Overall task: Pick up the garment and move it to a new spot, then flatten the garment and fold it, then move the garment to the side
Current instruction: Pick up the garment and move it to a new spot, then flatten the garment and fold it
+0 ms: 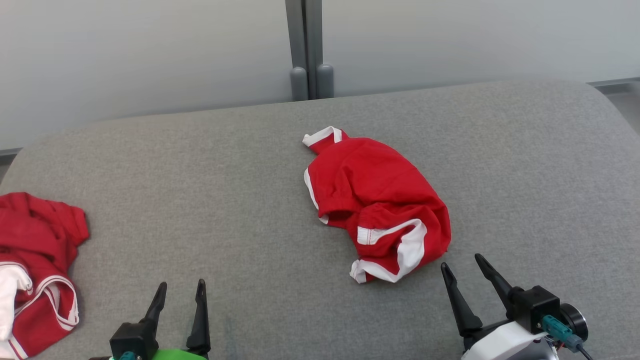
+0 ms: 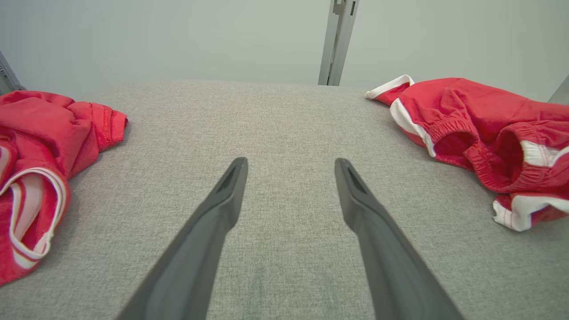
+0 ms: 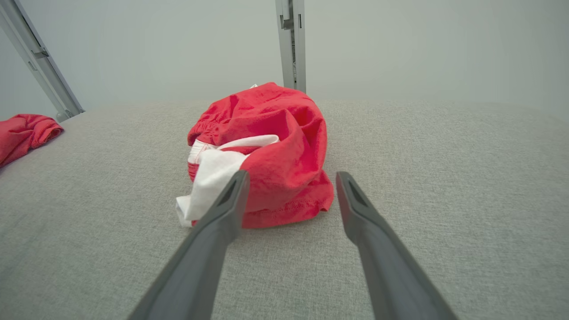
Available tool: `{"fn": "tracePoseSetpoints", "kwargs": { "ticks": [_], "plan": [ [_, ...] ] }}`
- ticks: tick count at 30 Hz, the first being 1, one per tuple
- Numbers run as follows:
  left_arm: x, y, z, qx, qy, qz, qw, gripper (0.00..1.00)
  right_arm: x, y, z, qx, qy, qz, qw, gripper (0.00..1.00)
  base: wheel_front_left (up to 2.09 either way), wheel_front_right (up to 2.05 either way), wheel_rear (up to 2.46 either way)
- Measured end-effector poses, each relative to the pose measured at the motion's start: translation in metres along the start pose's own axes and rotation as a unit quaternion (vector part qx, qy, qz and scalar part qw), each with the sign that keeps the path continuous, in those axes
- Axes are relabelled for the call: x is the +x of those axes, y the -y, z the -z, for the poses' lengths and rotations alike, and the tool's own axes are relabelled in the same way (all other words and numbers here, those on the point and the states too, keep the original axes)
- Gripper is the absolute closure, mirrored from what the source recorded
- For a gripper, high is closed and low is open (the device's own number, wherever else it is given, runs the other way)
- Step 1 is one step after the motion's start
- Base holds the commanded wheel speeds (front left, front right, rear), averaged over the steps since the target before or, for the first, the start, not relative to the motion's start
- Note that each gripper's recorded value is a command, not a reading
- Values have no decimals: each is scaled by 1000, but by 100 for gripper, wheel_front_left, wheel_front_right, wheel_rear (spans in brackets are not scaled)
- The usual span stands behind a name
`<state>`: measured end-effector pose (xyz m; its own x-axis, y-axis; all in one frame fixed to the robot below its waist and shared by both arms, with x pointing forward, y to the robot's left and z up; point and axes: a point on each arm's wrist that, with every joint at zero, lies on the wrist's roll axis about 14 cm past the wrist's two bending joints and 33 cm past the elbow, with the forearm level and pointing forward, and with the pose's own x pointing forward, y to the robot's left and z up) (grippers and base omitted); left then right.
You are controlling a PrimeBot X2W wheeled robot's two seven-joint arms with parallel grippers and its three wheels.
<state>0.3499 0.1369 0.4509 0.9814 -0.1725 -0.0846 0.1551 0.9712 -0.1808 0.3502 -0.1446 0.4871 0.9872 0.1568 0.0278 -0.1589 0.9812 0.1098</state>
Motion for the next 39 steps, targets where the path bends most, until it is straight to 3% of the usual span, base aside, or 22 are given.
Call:
{"fn": "tracePoseSetpoints", "kwargs": {
  "ticks": [6,16,19,26,27,28,29,36,39],
  "plan": [
    [2,4,1,-7,-1,5,1000,0,9,-12,-2,-2,3,-21,1000,0,0,0,0],
    [22,17,2,-30,-4,26,999,0,72,-64,-40,-38,55,-121,990,0,0,0,0],
    [25,16,4,-33,-8,24,999,0,90,-63,-25,-68,27,-129,989,0,0,0,0],
    [21,4,13,-42,-20,4,999,0,94,-58,55,-110,-125,-141,976,0,0,0,0],
    [20,2,14,-43,-22,1,999,0,93,-59,60,-108,-133,-143,975,18,0,0,0],
    [20,1,15,-44,-23,-1,999,0,92,-60,64,-105,-137,-146,974,73,0,0,0],
    [20,0,15,-46,-23,-3,999,0,92,-61,67,-103,-138,-148,974,100,0,0,0],
    [19,0,17,-47,-27,-3,999,0,108,-64,43,-75,-94,-146,982,100,0,0,0],
    [20,5,17,-49,-26,3,998,0,126,-60,-4,-43,-22,-127,991,100,0,0,0]
  ]
}}
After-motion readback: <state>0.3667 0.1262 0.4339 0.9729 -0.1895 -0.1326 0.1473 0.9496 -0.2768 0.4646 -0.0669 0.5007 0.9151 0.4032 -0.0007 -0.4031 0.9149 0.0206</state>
